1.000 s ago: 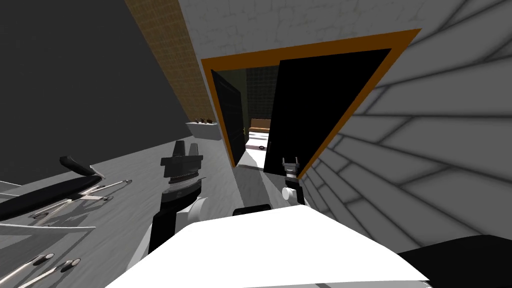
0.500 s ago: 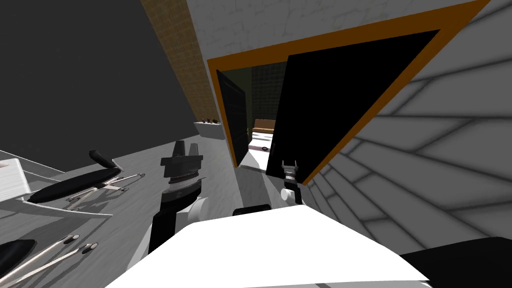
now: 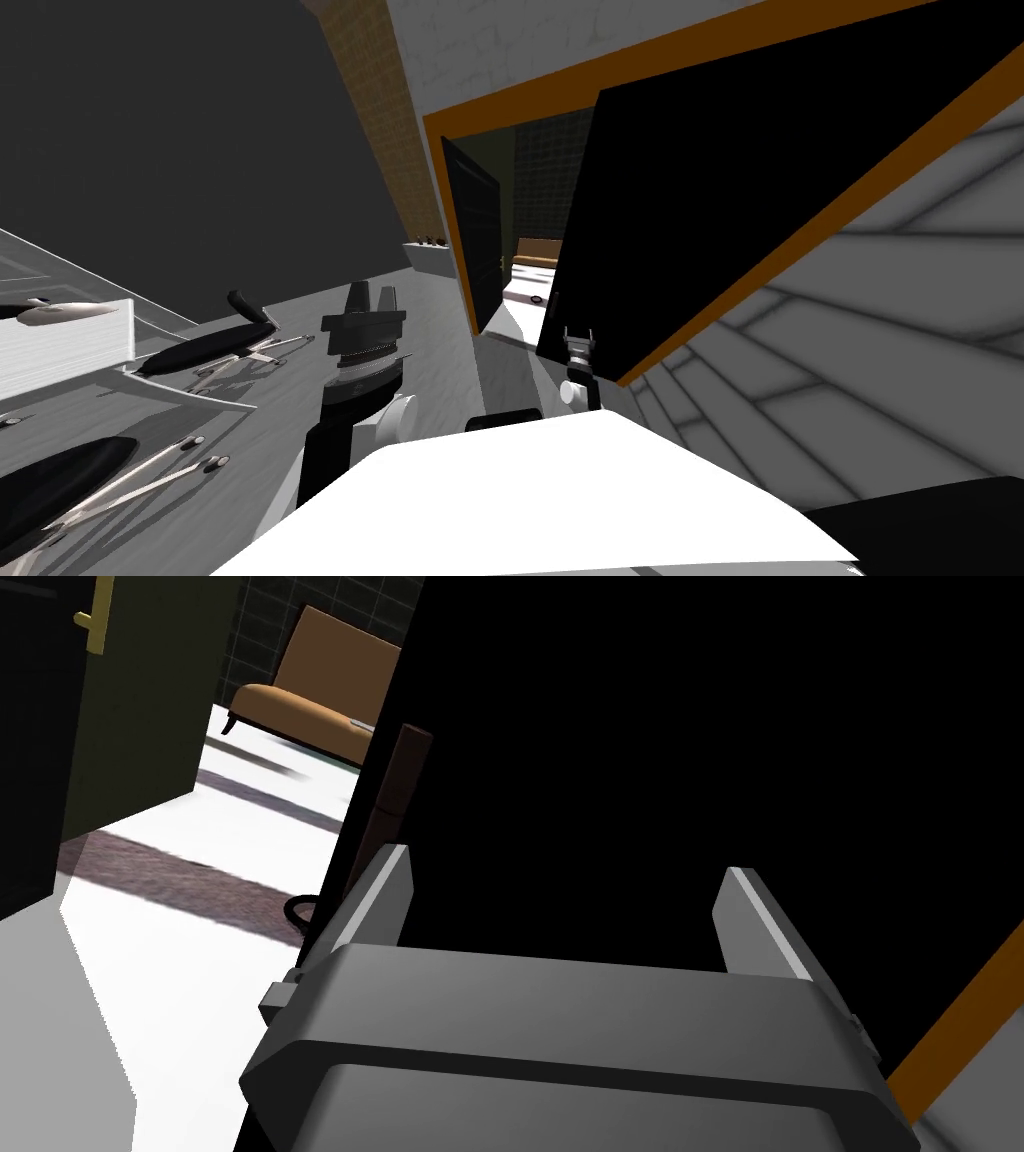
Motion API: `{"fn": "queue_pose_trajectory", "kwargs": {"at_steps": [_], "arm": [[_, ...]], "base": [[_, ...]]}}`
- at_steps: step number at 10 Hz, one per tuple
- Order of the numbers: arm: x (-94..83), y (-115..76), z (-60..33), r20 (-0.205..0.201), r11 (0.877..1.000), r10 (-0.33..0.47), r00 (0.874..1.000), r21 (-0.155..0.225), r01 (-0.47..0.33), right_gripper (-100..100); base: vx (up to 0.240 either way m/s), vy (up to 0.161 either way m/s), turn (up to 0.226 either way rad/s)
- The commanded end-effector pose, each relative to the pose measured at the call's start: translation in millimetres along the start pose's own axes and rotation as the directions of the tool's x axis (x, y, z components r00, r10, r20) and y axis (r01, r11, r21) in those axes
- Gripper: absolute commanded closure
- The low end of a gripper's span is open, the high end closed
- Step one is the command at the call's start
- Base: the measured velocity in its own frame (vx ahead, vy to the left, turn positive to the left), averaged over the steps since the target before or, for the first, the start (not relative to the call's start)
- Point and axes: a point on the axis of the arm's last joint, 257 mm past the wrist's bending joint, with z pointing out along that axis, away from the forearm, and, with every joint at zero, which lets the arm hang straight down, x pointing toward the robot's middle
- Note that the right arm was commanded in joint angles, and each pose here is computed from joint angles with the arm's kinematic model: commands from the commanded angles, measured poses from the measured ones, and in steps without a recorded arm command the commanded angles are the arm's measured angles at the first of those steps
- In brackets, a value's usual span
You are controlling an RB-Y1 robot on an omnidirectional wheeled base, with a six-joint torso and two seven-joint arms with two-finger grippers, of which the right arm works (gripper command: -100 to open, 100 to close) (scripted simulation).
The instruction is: Push the door open
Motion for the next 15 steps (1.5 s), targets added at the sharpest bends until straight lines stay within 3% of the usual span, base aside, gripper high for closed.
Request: {"fn": "queue_pose_trajectory", "kwargs": {"at_steps": [1, 3, 8, 12, 15], "arm": [[-11.1, -2.9, -2.6, 0.029, 0.999, 0.033, 0.999, -0.005, -0.033, -100], [-30.6, -6.0, -10.0, 0.076, 0.996, 0.083, 0.994, -0.018, -0.082, -100], [-59.9, -11.3, -23.9, 0.146, 0.987, 0.16, 0.976, -0.048, -0.155, -100], [-84.4, -16.6, -38.7, 0.206, 0.973, 0.227, 0.952, -0.083, -0.215, -100], [-102.8, -22.0, -52.7, 0.251, 0.959, 0.281, 0.926, -0.118, -0.259, -100]], "base": [[0.109, -0.064, 0.097], [0.108, -0.051, 0.147], [0.09, -0.06, 0.107], [0.086, -0.067, 0.113], [0.092, -0.053, 0.106]]}}
